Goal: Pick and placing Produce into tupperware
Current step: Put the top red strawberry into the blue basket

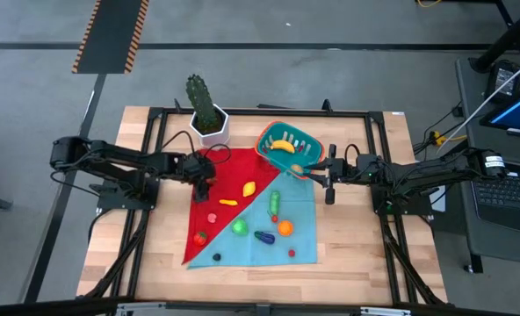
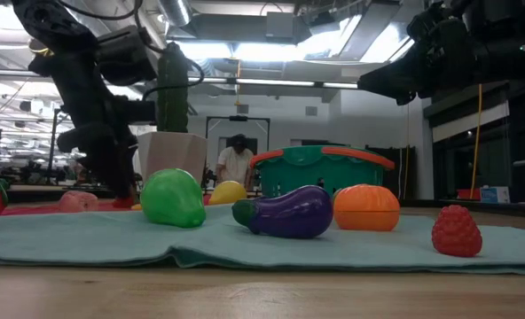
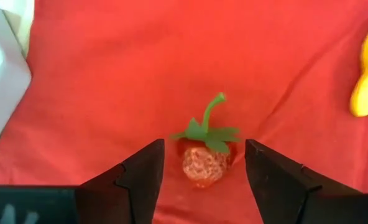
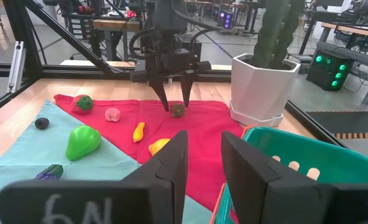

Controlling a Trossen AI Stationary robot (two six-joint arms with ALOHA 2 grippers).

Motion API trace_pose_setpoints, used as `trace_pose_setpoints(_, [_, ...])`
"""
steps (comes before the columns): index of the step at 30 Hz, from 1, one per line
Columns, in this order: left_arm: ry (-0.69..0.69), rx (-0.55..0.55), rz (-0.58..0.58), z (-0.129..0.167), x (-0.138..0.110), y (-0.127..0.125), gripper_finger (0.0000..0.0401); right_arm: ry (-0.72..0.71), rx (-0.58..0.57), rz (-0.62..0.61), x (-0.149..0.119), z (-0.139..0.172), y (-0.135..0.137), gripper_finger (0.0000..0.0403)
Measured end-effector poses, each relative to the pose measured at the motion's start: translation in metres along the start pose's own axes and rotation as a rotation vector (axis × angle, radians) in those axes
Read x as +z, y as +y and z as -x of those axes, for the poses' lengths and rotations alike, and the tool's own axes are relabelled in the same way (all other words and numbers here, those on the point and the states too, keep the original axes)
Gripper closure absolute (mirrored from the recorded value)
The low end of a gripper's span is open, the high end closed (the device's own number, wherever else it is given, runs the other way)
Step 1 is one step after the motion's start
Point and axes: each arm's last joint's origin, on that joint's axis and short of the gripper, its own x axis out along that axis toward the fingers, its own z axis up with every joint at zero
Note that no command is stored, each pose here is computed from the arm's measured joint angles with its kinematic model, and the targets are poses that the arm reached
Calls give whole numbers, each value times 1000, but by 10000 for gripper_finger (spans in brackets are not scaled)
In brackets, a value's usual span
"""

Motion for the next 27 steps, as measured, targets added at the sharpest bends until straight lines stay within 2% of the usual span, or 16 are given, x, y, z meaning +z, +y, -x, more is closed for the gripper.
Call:
trace_pose_setpoints(18, [25,2,-6,-6,-1,-1,191,0,0,22,0,0,0,305])
trace_pose_setpoints(22, [26,22,-6,-6,-1,0,205,0,0,22,0,0,0,305])
trace_pose_setpoints(27, [27,24,-5,-6,-1,0,241,0,0,22,0,0,0,305])
